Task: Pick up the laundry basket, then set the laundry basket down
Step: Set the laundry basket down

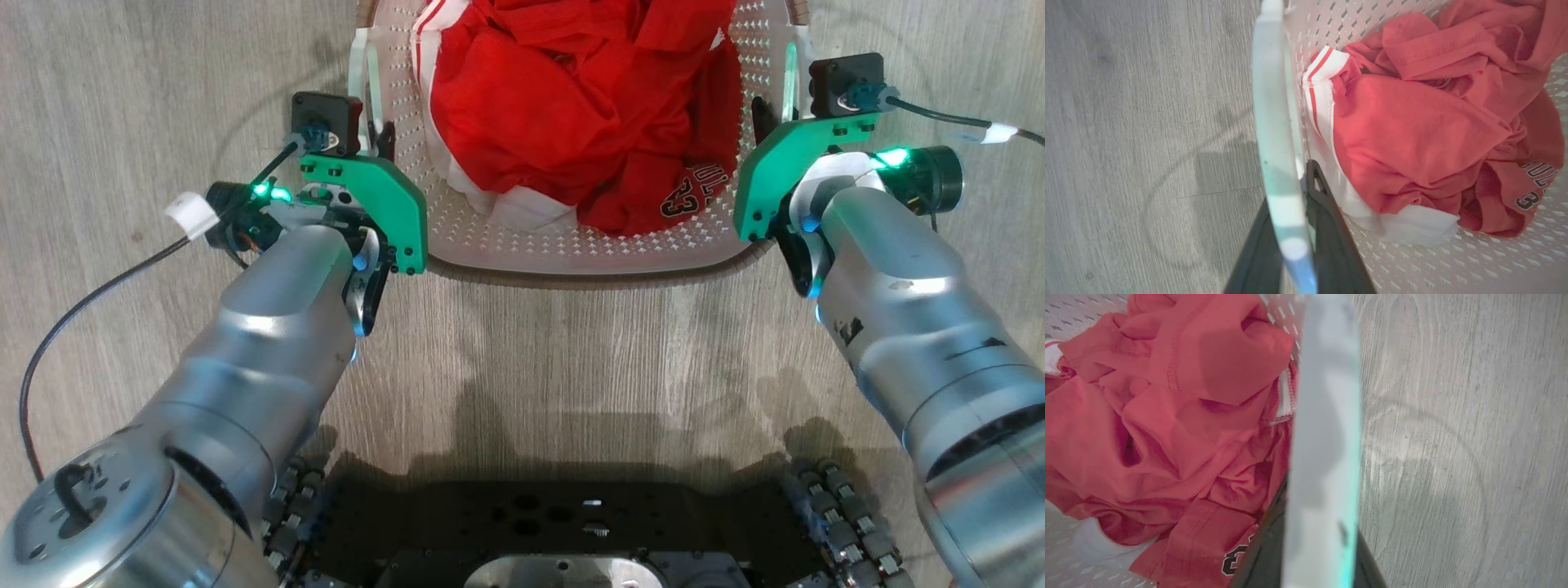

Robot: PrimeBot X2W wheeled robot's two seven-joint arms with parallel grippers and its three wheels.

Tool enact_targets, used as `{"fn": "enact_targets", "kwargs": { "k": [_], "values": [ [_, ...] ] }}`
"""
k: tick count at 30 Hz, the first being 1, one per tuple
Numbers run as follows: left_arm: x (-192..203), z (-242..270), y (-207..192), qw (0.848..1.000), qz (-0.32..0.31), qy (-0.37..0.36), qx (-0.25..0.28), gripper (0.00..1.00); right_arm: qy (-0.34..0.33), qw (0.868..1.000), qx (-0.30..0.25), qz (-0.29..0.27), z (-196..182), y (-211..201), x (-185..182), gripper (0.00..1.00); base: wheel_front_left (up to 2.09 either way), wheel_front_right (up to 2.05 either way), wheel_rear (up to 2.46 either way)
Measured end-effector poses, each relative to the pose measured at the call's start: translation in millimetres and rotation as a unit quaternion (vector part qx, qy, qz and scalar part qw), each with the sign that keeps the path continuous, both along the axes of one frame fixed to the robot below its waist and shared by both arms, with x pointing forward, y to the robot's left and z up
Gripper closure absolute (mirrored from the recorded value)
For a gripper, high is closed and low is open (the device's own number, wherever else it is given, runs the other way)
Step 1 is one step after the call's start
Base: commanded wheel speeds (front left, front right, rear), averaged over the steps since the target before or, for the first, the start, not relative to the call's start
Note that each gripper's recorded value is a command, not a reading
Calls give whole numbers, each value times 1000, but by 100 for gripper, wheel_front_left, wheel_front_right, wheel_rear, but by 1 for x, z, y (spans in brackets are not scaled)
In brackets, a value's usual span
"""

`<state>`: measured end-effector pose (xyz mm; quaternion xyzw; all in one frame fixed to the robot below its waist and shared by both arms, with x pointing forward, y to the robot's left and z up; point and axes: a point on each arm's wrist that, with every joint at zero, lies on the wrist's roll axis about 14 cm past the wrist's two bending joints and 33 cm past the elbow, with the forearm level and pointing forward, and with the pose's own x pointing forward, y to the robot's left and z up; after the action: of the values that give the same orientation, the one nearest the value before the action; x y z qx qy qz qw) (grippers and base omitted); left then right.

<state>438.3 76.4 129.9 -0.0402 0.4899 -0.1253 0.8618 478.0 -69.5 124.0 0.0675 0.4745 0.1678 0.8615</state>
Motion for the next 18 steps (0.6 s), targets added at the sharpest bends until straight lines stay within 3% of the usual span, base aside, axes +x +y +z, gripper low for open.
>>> {"fn": "enact_targets", "kwargs": {
  "k": [1, 3, 4, 5, 6, 8, 10, 18],
  "values": [
    [0, 0, 0, 1000, 0, 0, 0, 100, 0, 1000, 0, 0, 0, 0, 0, 98, 0, 0, 0],
    [0, 1, 1, 1000, 2, 0, 1, 100, -1, 1000, 0, 1, 1, 1, 0, 69, 0, 0, 0],
    [0, 2, 1, 1000, 3, 0, 1, 78, -1, 1000, -1, 5, 1, 1, -1, 58, 0, 0, 0],
    [1, 3, 2, 1000, 2, -1, 1, 66, 0, 1000, -6, 13, 1, 0, -3, 47, 0, 0, 0],
    [2, 4, 2, 1000, 2, -3, 3, 58, -1, 1000, -7, 17, 2, 1, -4, 5, 0, 0, 0],
    [3, 6, 4, 1000, 5, -4, 5, 40, -5, 1000, -9, 20, 5, 0, -2, 0, 0, 0, 0],
    [4, 8, 5, 1000, 10, -4, 5, 0, -9, 1000, -9, 20, 8, 0, 0, 0, 0, 0, 0],
    [8, 19, 6, 1000, 9, -11, 8, 0, -26, 999, -12, 24, 22, 0, 9, 0, 0, 0, 0]
  ]
}}
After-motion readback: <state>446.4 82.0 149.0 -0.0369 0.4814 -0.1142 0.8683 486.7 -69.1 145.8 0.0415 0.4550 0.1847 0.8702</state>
